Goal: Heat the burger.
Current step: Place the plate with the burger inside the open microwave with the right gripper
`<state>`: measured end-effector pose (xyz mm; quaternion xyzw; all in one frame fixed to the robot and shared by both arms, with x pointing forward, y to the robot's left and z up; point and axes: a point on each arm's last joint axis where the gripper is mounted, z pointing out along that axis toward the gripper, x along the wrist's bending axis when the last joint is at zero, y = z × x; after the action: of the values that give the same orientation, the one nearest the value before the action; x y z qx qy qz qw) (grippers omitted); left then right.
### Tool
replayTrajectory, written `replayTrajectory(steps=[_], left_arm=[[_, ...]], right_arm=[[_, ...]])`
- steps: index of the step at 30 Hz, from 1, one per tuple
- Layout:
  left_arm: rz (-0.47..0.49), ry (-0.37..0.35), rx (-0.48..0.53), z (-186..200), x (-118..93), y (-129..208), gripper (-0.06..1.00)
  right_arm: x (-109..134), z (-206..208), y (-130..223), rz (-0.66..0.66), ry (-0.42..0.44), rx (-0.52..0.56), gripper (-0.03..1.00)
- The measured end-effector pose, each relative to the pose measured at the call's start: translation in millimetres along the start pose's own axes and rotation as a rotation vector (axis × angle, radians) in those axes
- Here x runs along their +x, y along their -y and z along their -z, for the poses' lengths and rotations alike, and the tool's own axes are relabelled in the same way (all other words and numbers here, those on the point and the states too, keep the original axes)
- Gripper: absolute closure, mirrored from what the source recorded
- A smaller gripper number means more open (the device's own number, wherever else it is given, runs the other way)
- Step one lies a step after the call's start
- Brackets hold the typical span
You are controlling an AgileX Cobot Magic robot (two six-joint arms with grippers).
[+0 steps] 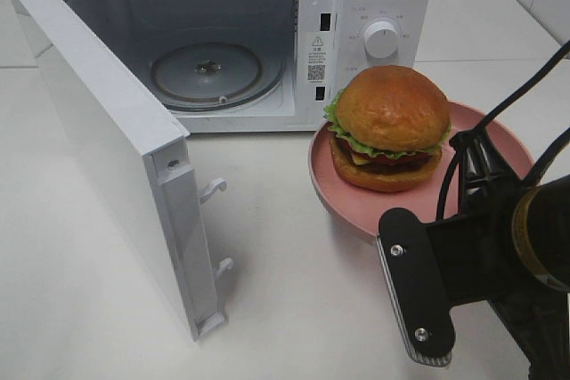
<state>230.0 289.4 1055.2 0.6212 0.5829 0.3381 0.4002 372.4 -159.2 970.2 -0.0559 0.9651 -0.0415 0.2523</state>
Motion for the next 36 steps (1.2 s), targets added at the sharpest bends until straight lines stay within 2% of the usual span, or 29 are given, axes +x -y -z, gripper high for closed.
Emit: replayTrajectory(steps=[15,23,25,34,36], left_arm=[[0.000,0.000,0.000,0.0,0.0,0.0,-0.03],[0.000,0.000,0.000,0.0,0.0,0.0,-0.03],[0.000,0.000,0.000,0.0,0.0,0.0,-0.03],[0.000,0.000,0.000,0.0,0.0,0.0,-0.03],[0.000,0.000,0.000,0.0,0.0,0.0,-0.03]], right_arm=[[-22.6,-14.3,16.5,0.159,0.026,-0.067,0.91],[-30.0,-22.3,30.8,0.227,-0.010,-0.101,0.91],[-31.0,-25.3,37.8,0.252,-0.043,-0.120,0.91],[-32.2,-28.5,43.7,0.290,-0.068,-0.174,0.91],[-31.2,-28.2,42.4,0.337,-0.075,-0.201,0.91]])
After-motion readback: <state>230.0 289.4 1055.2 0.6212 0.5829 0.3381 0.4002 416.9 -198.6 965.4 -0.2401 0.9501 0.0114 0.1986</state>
